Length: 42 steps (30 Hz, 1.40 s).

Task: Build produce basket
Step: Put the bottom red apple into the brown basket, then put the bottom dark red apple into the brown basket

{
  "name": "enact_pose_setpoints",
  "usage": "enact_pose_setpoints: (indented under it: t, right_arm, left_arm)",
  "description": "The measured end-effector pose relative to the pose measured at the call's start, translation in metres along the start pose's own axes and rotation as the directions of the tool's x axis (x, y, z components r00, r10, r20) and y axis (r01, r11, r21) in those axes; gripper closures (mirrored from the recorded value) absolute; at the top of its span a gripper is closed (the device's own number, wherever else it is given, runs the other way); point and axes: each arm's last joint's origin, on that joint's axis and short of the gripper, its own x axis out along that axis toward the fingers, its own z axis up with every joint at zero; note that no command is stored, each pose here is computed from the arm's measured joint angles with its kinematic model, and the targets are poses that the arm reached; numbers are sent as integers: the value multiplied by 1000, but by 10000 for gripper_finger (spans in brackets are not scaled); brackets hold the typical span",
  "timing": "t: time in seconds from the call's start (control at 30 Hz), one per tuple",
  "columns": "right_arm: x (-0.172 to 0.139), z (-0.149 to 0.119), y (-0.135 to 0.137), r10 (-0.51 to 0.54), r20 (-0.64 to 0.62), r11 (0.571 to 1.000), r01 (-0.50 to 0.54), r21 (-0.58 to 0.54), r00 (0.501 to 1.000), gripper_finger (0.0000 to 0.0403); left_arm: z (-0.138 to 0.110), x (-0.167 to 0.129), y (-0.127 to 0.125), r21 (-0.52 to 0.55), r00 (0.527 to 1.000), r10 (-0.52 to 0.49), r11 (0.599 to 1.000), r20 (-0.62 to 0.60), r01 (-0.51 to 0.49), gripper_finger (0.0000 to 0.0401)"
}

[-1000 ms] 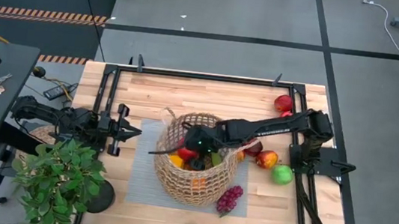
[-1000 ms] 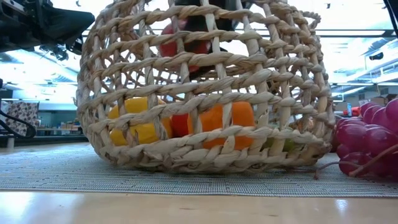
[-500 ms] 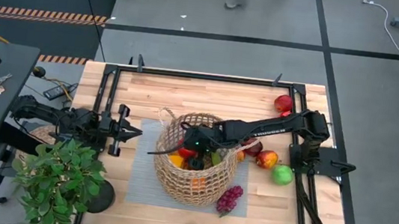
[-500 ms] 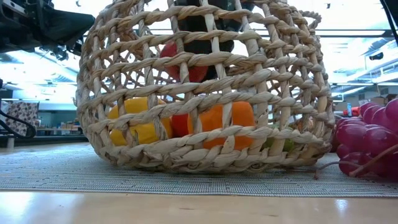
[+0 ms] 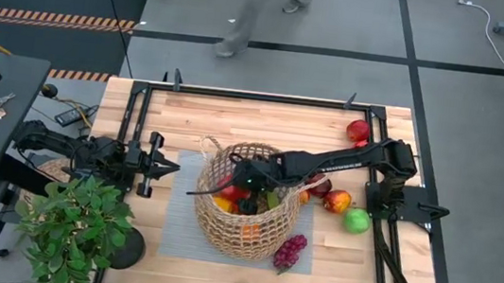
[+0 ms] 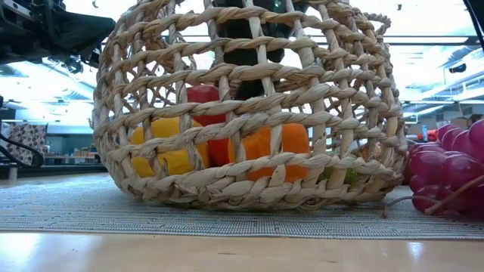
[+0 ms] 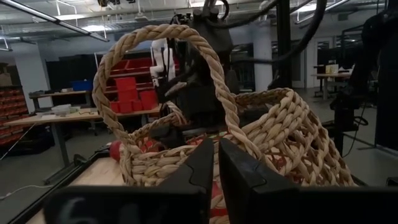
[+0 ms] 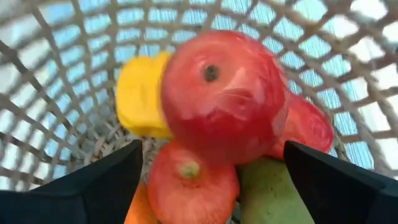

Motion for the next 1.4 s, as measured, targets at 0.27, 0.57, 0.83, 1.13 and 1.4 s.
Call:
enact_pose_setpoints:
  t: [0.27,0.57,0.83,1.13,1.4]
  right_arm:
    - [-37,28,3,-20,13,999,20,30,1000,13]
    - [-105,56,15,-180,94,984,178,31,979,24]
    - [-147,48,39,-227,60,974,228,-4,972,35]
    - [-172,-3,80,-326,-103,944,316,-98,940,44]
    - [-199,-31,115,-239,-65,968,232,-97,969,53]
  left_arm:
    - [0,0,0,0,1000,0,1000,0,0,374]
    - [0,0,0,0,1000,0,1000,0,0,370]
    - [0,0,0,0,1000,0,1000,0,0,371]
    - [0,0,0,0,1000,0,1000,0,0,372]
    - [0,0,0,0,1000,0,1000,1,0,369]
